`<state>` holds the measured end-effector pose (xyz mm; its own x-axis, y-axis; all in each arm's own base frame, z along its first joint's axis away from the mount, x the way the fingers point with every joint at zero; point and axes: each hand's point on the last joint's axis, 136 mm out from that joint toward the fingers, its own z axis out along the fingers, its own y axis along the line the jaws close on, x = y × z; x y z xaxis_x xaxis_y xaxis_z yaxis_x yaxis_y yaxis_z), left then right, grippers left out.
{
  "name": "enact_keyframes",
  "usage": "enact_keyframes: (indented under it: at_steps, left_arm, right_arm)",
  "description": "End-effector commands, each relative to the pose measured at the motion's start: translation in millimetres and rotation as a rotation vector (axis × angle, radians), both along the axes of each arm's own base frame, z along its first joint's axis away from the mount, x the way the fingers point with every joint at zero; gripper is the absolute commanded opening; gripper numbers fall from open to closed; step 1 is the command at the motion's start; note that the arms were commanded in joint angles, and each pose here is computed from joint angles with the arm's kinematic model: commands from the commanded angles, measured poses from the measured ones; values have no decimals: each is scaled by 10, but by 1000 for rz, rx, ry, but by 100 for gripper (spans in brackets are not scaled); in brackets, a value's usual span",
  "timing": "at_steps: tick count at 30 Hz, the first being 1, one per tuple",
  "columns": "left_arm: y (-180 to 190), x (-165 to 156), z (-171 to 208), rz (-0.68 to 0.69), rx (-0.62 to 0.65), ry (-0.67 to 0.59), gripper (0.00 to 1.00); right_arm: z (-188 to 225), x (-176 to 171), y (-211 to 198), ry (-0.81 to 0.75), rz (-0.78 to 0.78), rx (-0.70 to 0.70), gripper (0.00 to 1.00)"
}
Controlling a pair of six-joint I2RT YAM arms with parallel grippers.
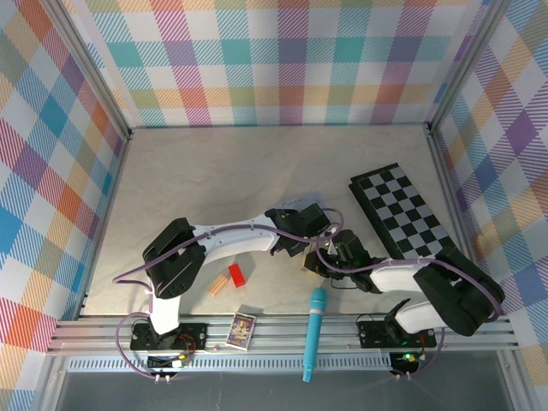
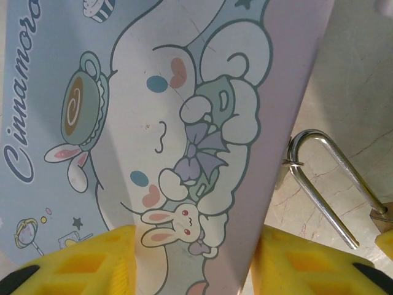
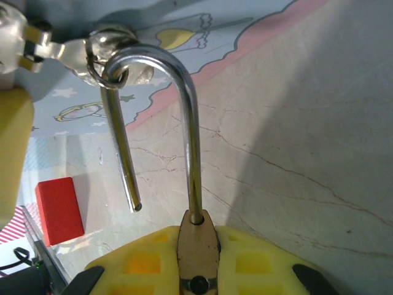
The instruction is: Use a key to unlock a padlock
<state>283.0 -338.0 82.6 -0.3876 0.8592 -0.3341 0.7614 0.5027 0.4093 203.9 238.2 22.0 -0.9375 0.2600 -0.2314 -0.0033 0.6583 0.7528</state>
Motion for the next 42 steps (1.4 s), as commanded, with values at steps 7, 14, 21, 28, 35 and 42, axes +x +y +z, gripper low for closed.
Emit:
enact_keyframes:
  at_steps: [7,14,21,28,35,42]
  left_arm:
    - [329,-234,-564,81,85,137,39]
    - [336,-263,-658,96,86,159,37]
    - [373,-320,-716,106,84,182,35]
    - [416,-365,-765,112,84,195,34]
    - [425,-421,-835,108,82,217,33]
    - [477,-454,-875,114,97,224,33]
  right_arm:
    - [303,209,-94,-149,-122,77,0]
    - [388,347,-75,-181,-160,78,0]
    - [251,417,-168,-167,-250,110,0]
    - [318,500,-243,-198,-301,159,0]
    - [379,686,-163,-186,-334,232,0]
    - [306,791,-207,-169,-370,303,0]
